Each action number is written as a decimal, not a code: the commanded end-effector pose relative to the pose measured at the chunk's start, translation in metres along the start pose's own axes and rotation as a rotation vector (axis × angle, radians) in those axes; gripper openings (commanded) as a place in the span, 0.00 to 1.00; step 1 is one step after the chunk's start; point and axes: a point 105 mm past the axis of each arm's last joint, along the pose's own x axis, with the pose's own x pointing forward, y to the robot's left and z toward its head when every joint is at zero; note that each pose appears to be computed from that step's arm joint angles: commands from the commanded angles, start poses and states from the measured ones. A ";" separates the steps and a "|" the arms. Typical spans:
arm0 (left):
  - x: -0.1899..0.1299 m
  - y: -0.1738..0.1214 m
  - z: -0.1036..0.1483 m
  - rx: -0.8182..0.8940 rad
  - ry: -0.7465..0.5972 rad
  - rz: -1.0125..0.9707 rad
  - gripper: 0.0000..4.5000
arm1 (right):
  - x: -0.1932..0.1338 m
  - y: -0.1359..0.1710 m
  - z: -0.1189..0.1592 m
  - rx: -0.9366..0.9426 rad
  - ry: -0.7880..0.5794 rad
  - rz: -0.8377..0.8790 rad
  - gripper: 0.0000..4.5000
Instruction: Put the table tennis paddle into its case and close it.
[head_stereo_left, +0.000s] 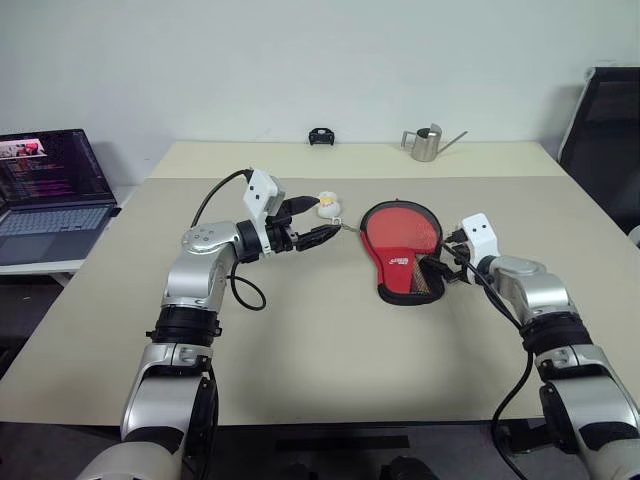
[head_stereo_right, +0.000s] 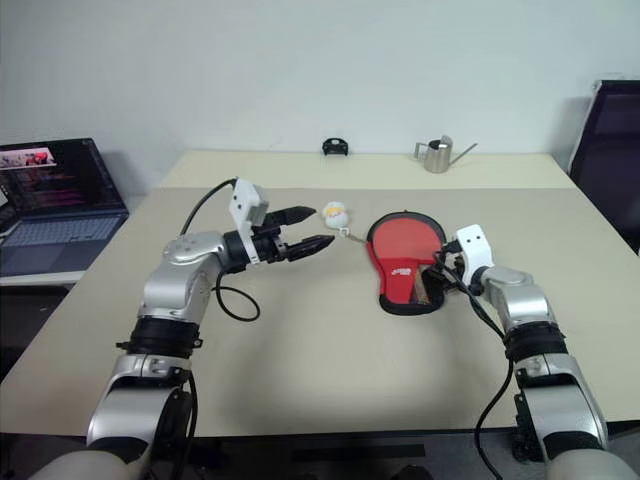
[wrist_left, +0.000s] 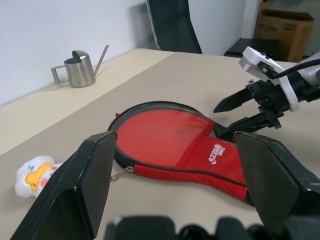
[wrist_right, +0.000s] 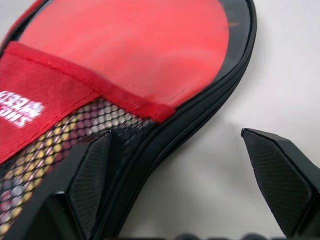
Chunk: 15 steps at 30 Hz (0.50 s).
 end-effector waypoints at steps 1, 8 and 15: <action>-0.002 -0.005 0.019 0.048 -0.043 -0.037 0.91 | 0.007 0.005 -0.002 -0.006 0.034 0.027 0.99; -0.008 -0.007 0.018 0.054 -0.027 -0.051 0.91 | 0.015 0.013 -0.016 0.012 0.114 0.079 0.99; -0.014 -0.006 0.016 0.059 -0.013 -0.038 0.91 | 0.019 0.028 -0.029 0.073 0.178 0.167 0.80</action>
